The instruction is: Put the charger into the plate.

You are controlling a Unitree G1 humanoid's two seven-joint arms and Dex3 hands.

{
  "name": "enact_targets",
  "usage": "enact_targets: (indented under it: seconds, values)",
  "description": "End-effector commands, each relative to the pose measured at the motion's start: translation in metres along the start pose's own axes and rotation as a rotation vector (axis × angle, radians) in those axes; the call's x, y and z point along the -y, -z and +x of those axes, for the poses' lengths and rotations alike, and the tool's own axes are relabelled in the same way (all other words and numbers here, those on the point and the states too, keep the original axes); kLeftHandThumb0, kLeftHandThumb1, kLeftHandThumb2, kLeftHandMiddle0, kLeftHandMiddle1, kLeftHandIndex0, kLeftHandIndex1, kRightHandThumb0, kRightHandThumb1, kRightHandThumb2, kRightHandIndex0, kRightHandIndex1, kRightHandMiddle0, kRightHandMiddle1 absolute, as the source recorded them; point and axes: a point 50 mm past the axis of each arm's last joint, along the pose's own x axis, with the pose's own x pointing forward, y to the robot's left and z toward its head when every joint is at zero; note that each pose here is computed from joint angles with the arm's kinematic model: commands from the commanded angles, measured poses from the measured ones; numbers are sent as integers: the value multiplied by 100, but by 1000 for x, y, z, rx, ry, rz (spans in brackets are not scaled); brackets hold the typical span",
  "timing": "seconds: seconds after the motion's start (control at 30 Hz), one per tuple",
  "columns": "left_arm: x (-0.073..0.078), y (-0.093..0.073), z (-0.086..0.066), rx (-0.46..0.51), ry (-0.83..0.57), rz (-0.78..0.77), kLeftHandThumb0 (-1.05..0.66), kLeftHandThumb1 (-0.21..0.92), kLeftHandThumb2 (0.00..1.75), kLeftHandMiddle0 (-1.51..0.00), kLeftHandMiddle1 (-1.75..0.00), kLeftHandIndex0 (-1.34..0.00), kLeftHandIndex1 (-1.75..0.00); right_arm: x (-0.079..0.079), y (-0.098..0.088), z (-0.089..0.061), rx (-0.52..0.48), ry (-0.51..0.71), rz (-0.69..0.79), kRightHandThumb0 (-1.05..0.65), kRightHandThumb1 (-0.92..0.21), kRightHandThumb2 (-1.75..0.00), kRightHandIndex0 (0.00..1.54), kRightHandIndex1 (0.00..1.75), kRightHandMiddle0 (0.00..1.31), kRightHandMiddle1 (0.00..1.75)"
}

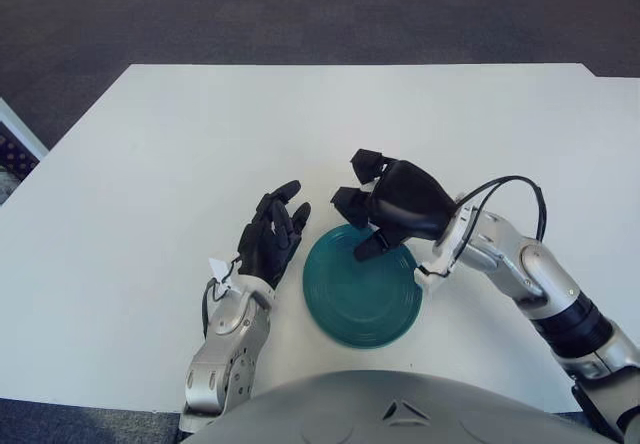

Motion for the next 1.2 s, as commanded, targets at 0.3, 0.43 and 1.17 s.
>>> enact_targets:
  seconds: [0.3, 0.43, 1.17]
  values:
    - [4, -4, 1, 15, -16, 7, -91, 92, 90, -53, -1, -24, -87, -13, -10, -2, -9, -15, 55, -49, -86, -65, 120, 175, 95, 175]
    - [5, -4, 1, 12, -19, -2, -91, 92, 91, -55, -1, -24, -87, -19, -10, -3, -5, -34, 70, -49, -85, -67, 124, 175, 98, 175]
    - [6, -4, 2, 18, 4, -8, -92, 92, 90, -55, -1, -30, -87, -54, -12, -9, -2, -184, 183, -48, -81, -77, 130, 175, 101, 175]
